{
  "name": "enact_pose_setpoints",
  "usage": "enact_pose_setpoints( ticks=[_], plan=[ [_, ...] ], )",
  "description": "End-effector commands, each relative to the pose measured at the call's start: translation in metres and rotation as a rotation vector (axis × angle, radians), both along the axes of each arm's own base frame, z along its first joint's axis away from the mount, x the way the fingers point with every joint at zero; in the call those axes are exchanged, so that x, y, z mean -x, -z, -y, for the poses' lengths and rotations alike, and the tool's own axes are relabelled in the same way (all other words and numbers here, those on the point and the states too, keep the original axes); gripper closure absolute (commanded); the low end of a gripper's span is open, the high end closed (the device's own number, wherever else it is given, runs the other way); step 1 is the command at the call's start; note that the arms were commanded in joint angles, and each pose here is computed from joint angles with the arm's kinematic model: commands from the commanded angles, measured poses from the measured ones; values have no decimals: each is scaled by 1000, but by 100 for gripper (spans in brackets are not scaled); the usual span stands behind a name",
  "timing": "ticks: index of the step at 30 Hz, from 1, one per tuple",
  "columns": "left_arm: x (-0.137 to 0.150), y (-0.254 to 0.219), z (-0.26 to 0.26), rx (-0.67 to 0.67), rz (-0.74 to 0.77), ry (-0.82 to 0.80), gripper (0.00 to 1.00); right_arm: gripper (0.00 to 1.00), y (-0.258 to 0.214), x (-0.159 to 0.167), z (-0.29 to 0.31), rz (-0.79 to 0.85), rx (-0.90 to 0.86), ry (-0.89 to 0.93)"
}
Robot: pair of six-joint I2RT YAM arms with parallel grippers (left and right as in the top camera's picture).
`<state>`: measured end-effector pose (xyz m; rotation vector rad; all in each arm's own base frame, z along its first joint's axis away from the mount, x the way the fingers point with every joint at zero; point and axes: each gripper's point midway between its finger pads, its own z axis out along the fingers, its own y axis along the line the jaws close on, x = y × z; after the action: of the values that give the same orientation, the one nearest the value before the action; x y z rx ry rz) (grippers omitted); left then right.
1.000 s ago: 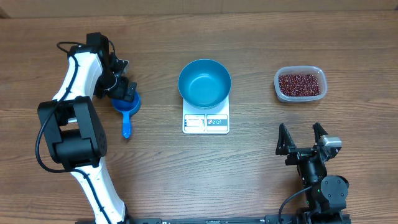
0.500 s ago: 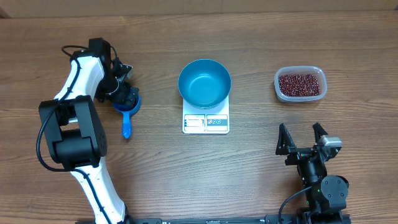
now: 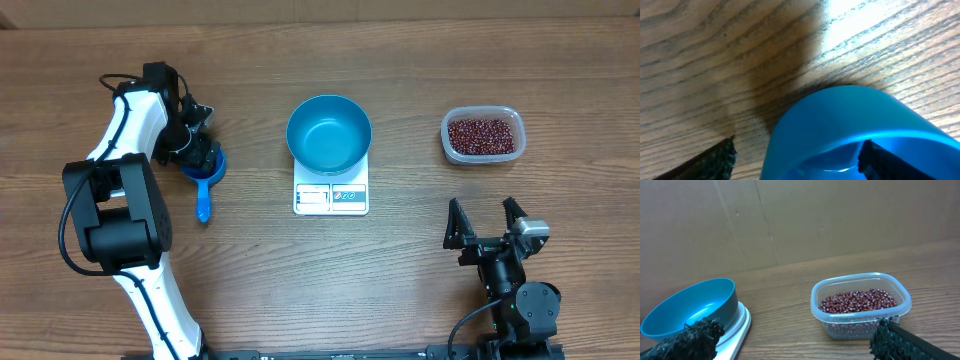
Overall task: Scoop item into bowl and weigh 150g on scale
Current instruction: 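Lower the left gripper and grasp the blue scoop's cup rim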
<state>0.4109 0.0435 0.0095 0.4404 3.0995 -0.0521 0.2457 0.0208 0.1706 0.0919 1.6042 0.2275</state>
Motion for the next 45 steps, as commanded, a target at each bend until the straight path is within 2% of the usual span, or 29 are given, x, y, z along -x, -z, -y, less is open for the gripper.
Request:
enact_pose_setpoints(
  ticks=[1,8,10,11,12,21,26,33,35,40,45],
  plan=[
    [5,8,2,24,-23,15,25,0,1,0,-2,7,10,-10],
    [12,7,3,28,-53,12,26,0,1,0,-2,7,10,-9],
    [14,7,3,29,-62,-1,20,0,1,0,-2,7,10,-9],
    [14,7,3,29,-63,-14,3,0,1,0,-2,7,10,-9],
    [14,7,3,27,-63,-23,0,0,1,0,-2,7,10,-10],
    [14,7,3,24,-63,-39,0,0,1,0,-2,7,10,-10],
    [12,7,2,24,-55,-38,17,0,1,0,-2,7,10,-9],
    [9,7,5,43,-40,-10,20,0,1,0,-2,7,10,-9],
    [6,7,6,49,-30,-11,24,0,1,0,-2,7,10,-10],
    [6,7,6,49,-28,-11,51,0,1,0,-2,7,10,-10],
    [6,7,6,49,-28,-11,59,0,1,0,-2,7,10,-10]
  ],
)
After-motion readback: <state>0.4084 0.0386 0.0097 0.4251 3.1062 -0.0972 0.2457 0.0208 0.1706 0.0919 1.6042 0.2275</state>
